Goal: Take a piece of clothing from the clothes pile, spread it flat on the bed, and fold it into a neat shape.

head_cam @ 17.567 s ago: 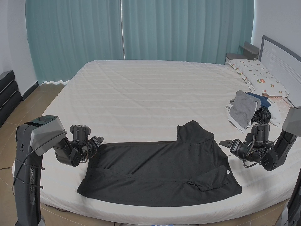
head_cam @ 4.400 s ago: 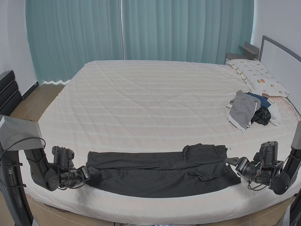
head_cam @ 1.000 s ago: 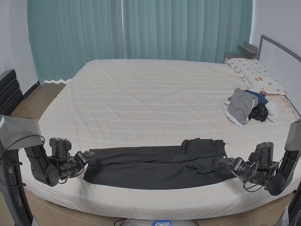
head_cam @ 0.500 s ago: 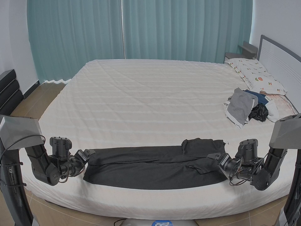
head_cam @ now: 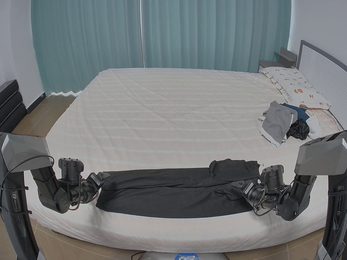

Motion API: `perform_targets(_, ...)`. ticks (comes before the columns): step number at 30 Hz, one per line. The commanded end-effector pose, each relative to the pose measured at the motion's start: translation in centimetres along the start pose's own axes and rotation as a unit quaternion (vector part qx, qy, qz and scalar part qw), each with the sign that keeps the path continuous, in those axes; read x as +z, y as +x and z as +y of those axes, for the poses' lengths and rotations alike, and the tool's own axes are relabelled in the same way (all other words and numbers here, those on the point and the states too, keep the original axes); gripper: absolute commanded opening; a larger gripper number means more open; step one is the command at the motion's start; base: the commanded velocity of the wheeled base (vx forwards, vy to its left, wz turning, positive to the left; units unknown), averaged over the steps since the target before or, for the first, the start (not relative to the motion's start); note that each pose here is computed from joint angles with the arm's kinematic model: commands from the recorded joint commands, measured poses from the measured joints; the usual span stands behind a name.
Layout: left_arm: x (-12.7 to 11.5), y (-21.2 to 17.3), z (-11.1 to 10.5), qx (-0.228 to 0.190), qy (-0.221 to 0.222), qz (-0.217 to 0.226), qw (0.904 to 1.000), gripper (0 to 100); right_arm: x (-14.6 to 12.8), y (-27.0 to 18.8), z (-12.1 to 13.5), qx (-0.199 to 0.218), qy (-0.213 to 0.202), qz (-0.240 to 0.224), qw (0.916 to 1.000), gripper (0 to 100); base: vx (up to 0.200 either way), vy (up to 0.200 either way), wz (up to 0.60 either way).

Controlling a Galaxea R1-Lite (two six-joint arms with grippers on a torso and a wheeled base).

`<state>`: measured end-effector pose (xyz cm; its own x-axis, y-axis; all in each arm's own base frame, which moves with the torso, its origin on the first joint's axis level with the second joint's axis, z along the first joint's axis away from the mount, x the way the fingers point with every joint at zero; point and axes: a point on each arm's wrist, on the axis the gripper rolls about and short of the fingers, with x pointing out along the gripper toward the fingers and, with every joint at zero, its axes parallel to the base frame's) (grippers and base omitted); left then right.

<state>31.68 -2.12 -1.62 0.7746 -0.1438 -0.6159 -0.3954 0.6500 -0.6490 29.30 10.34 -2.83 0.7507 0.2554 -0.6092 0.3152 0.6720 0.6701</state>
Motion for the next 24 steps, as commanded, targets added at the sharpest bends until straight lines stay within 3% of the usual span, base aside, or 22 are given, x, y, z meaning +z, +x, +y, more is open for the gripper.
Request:
perform_targets(1, -0.1, 0.1, 0.1, 0.002, 0.0, 0.001, 1.0, 100, -0.2, 1.2, -0.2, -0.008, -0.002, -0.005, 1.0, 100, 0.0, 0.0, 0.0)
perform_targets(15, 0.0, 0.2, 0.2, 0.002, -0.001, -0.001, 1.0, 100, -0.1, 2.5, 0.3, -0.004, -0.009, -0.008, 0.9999, 100, 0.0, 0.0, 0.0)
perform_targets(16, 0.1, 0.3, 0.1, 0.0, 0.0, -0.001, 1.0, 100, -0.1, 2.5, 0.3, -0.004, -0.009, -0.009, 0.9999, 0, 0.0, 0.0, 0.0)
perform_targets(24, 0.1, 0.2, 0.2, 0.001, -0.002, -0.001, 1.0, 100, -0.4, 2.6, 0.2, -0.016, -0.019, -0.023, 0.9994, 0, 0.0, 0.0, 0.0)
